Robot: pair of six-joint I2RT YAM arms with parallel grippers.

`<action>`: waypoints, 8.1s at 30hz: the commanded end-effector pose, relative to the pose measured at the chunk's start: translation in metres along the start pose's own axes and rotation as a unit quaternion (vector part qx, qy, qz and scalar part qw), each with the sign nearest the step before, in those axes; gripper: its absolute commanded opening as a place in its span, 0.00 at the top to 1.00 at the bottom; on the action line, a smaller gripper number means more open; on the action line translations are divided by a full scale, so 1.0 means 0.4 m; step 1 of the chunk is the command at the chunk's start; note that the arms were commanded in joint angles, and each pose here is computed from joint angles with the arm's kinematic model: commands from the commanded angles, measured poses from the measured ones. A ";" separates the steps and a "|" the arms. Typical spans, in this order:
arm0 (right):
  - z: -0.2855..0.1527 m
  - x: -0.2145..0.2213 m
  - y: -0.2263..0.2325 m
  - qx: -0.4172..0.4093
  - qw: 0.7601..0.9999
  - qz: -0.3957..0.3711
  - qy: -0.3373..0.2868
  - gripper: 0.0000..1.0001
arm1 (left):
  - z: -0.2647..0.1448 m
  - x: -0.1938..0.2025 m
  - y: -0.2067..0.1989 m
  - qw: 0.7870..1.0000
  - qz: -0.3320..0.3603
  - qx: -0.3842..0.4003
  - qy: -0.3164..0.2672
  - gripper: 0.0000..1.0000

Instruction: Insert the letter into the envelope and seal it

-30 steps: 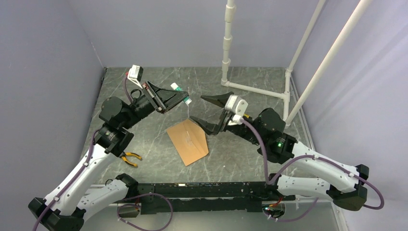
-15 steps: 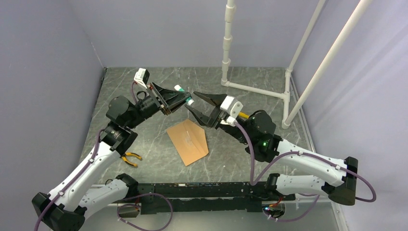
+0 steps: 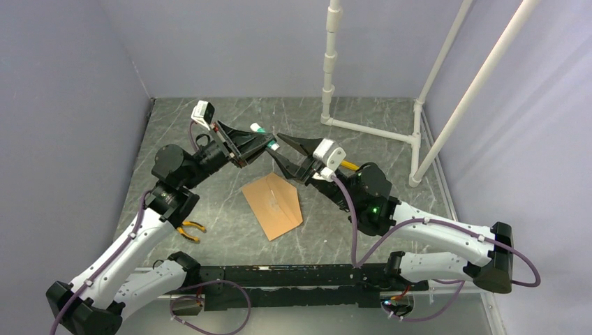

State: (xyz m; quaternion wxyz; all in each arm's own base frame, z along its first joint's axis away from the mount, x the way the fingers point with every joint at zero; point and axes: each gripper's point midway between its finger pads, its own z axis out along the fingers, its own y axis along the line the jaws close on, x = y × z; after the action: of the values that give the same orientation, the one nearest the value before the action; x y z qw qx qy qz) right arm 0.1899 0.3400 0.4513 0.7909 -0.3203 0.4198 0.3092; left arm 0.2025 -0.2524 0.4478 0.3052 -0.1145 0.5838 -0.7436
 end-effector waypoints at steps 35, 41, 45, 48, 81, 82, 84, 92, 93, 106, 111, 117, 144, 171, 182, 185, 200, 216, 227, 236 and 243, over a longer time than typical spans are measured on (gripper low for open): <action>-0.042 -0.048 -0.021 0.004 1.000 0.017 0.003 1.00 | -0.029 -0.009 -0.026 0.995 0.102 -0.006 -0.019 0.15; -0.067 -0.013 -0.006 -0.010 1.000 0.012 0.025 1.00 | -0.012 0.013 -0.022 0.996 0.092 -0.012 0.020 0.21; -0.067 0.001 -0.004 -0.013 0.999 0.005 0.038 1.00 | -0.009 0.026 -0.024 0.995 0.094 -0.015 0.040 0.18; -0.065 0.008 0.003 -0.021 0.999 0.004 0.047 1.00 | -0.013 0.028 -0.028 0.994 0.102 -0.020 0.042 0.15; -0.040 -0.140 0.025 -0.053 0.994 0.004 -0.098 0.50 | 0.006 0.054 -0.097 0.994 -0.014 0.064 0.086 0.97; -0.034 -0.144 0.028 -0.056 0.993 0.004 -0.103 0.50 | 0.005 0.054 -0.103 0.994 -0.018 0.068 0.086 0.98; -0.021 -0.151 0.034 -0.062 0.992 0.005 -0.108 0.49 | 0.001 0.057 -0.111 0.993 -0.024 0.074 0.089 0.98; 0.006 -0.155 0.026 -0.048 0.992 0.004 -0.117 0.47 | -0.022 0.065 -0.160 0.990 -0.017 0.107 0.091 0.98; 0.009 -0.158 0.025 -0.046 0.992 0.005 -0.119 0.47 | -0.024 0.065 -0.163 0.990 -0.016 0.108 0.091 0.97; 0.028 -0.170 0.026 -0.051 0.991 -0.009 -0.124 0.57 | -0.021 0.061 -0.137 0.989 -0.039 0.114 0.089 0.97; 0.038 -0.152 0.009 -0.028 0.993 -0.018 -0.112 0.53 | -0.020 0.061 -0.135 0.989 -0.037 0.111 0.088 0.98; 0.046 -0.123 -0.011 0.000 0.995 -0.028 -0.097 0.63 | -0.022 0.061 -0.137 0.989 -0.035 0.111 0.088 0.97; 0.033 -0.148 -0.010 -0.009 0.995 -0.002 -0.098 1.00 | -0.032 0.067 -0.150 0.990 -0.008 0.111 0.086 0.46; 0.014 -0.104 -0.033 0.008 1.000 0.012 -0.021 1.00 | -0.032 0.072 -0.125 0.992 0.041 0.077 0.086 0.25; 0.014 -0.088 -0.054 0.040 0.995 0.082 0.035 1.00 | -0.040 0.060 -0.080 0.993 0.098 0.014 0.067 0.13; 0.022 -0.028 -0.078 0.081 0.983 0.124 0.111 1.00 | -0.056 0.038 -0.033 0.987 0.148 -0.049 0.044 0.11; -0.108 0.319 -0.082 0.134 0.808 0.432 0.377 1.00 | -0.296 -0.064 0.356 0.882 0.246 -0.400 -0.034 0.19; -0.111 0.575 -0.001 0.135 0.818 0.397 0.394 1.00 | -0.350 -0.081 0.658 0.818 0.209 -0.536 -0.013 0.29; -0.176 0.739 0.053 0.146 0.872 0.220 0.411 1.00 | -0.317 -0.104 0.779 0.869 0.118 -0.481 0.025 0.64; -0.188 0.833 0.126 0.109 0.872 0.168 0.447 1.00 | -0.290 -0.127 0.879 0.861 0.093 -0.498 0.049 0.80; -0.229 0.898 0.146 0.094 0.861 0.144 0.479 1.00 | -0.283 -0.146 0.950 0.850 0.097 -0.515 0.056 0.83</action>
State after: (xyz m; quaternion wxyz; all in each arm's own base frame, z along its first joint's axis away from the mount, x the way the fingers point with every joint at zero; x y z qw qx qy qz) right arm 0.2554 0.3767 0.0791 0.4379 -0.2852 0.8309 0.1911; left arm 0.2835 -0.1702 0.0557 0.2015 -0.1800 0.9183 -0.2893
